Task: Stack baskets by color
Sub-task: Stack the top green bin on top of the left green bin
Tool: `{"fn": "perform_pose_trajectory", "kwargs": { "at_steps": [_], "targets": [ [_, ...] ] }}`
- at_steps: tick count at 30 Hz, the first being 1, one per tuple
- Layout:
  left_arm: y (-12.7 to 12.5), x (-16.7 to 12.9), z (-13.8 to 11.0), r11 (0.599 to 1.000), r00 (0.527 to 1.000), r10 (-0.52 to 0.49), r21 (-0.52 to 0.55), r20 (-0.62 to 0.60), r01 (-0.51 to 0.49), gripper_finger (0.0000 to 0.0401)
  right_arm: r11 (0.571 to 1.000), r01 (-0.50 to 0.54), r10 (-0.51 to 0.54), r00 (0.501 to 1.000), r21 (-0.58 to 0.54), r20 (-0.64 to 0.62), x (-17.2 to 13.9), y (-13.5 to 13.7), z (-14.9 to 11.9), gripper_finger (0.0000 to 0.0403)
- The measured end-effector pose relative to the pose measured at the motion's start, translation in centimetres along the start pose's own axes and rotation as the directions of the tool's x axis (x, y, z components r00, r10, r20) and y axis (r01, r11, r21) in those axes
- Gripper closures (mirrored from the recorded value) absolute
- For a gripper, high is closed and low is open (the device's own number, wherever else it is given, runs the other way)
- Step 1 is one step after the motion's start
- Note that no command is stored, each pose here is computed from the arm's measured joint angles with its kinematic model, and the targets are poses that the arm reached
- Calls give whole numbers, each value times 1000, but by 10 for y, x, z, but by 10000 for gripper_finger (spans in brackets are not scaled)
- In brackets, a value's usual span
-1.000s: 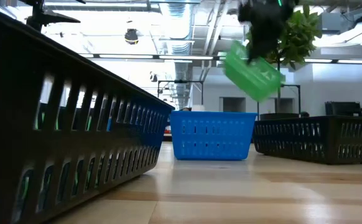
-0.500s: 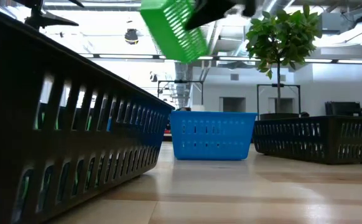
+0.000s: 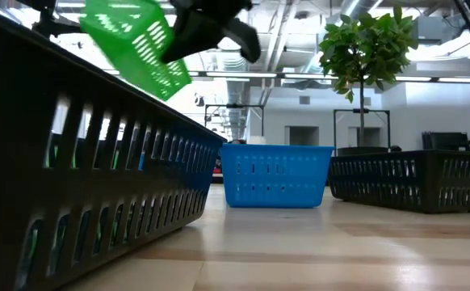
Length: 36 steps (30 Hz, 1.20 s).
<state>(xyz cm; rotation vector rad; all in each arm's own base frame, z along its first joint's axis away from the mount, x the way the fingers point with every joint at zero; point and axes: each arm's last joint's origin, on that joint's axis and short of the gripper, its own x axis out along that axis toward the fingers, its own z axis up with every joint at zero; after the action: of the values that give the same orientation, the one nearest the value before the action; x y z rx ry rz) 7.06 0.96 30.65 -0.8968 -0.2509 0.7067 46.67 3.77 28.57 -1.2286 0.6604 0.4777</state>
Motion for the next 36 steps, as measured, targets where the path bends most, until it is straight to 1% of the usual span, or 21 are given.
{"fn": "perform_pose_trajectory", "kwargs": {
  "at_steps": [2,7,9,11,13,15,25,32,36],
  "targets": [
    [0,0,0,1000,1000,0,-1,0,0,198,998,-8,9,1000,-56,10,12,3,9,398],
    [0,0,0,1000,1000,2,-15,-1,-2,198,984,-67,69,998,-163,9,37,20,21,397],
    [0,0,0,1000,1000,1,-23,-1,-1,198,982,-49,53,998,-181,16,48,23,24,397],
    [0,0,0,1000,1000,1,-27,-2,-1,198,982,-52,52,999,-184,-7,57,27,23,397],
    [0,0,0,999,1000,0,-40,-4,0,198,979,-27,21,999,-204,-28,65,27,21,397],
    [0,0,0,999,1000,0,-46,-3,0,198,970,-51,40,998,-238,-51,67,28,16,397],
    [0,0,0,999,1000,-3,-53,-2,3,198,972,-52,42,998,-228,-51,67,25,7,397],
    [0,0,0,999,1000,-1,-52,-1,1,198,973,-42,49,999,-226,23,67,23,9,397],
    [0,0,0,999,1000,5,-50,7,-5,198,978,-48,58,997,-202,45,67,23,7,397]
  ]
}}
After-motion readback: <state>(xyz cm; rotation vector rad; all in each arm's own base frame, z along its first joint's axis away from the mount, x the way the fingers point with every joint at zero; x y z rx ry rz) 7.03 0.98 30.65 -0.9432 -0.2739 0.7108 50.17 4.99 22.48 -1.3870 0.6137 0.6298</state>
